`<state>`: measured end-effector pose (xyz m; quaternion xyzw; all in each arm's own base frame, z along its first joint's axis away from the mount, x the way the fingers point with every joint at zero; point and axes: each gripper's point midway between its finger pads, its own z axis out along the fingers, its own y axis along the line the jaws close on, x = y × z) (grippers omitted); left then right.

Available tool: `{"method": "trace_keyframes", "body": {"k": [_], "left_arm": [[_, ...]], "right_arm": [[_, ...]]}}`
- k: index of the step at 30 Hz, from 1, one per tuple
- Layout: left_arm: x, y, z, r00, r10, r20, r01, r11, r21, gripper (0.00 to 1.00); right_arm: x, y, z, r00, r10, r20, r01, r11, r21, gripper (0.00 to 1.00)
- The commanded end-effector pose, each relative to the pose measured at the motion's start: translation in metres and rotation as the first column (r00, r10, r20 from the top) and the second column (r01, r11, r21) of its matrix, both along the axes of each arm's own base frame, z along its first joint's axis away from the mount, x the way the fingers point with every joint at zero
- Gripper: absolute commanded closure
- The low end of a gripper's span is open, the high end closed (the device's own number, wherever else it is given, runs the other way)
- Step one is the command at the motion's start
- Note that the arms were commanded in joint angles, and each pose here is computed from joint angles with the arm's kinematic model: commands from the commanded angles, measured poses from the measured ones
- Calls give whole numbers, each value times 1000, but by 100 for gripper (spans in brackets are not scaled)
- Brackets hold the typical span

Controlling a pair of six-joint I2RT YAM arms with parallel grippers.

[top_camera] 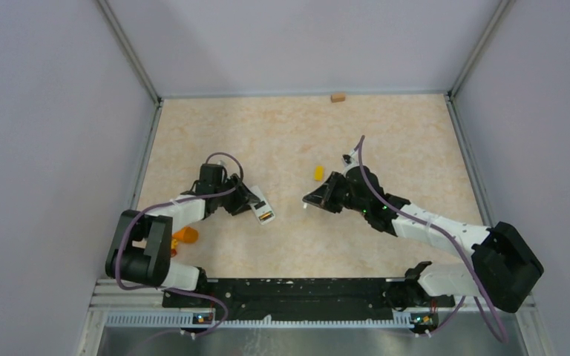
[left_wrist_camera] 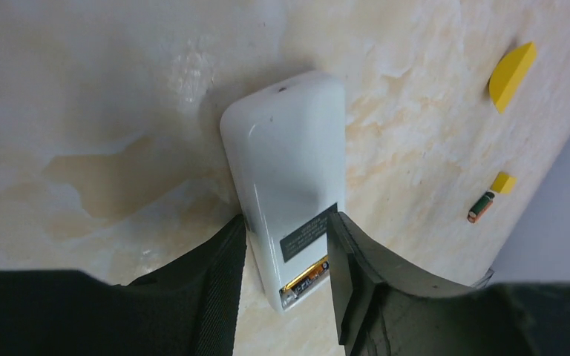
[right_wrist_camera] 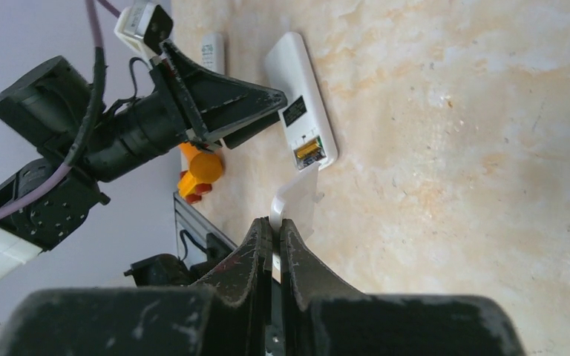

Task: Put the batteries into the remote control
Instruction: Adjust the remote control at the center of the board.

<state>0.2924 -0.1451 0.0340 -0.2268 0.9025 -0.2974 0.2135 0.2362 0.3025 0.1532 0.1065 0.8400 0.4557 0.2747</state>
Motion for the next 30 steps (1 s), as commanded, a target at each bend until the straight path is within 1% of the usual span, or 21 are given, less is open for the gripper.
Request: {"method": "trace_keyframes", "body": {"k": [1,3,5,11,14,17,19,26,29,30], "left_arm": [[-9,-9,11,999,-1,42,5,996,-91,52],[-10,-8,12,999,-2,44,6,997,-83,50],[-11,-11,15,999,-13,43,17,995,-101,50],[-10,-32,23,999,22,23,-16,971,-239,54],[-8,-46,28,999,31,33,-20,955,-296,57],[-4,-58,30,999,21,33,-9,945,-328,59],[-4,-69,31,999,0,32,11,940,-342,60],[-7,-93,18,999,-42,-20,32,932,-362,64],[-9,-107,17,999,-40,-33,23,917,-399,71],[-8,-113,19,999,-40,-25,26,910,-413,71]], "right_arm": [[-3,-2,5,1000,5,4,-6,1000,31,100],[-2,-4,5,1000,-5,7,5,1000,26,100],[-1,-5,5,1000,-14,9,14,1000,23,100],[2,-7,4,999,-32,9,32,999,16,100],[3,-8,2,999,-38,12,38,999,7,100],[3,-9,-2,1000,-28,5,28,1000,3,100],[4,-7,-2,1000,-12,3,12,1000,25,100],[10,-1,-3,1000,14,-26,-13,999,42,100],[15,-4,-2,999,-12,-40,14,999,47,100],[17,-5,0,999,-18,-38,20,998,51,100]]}}
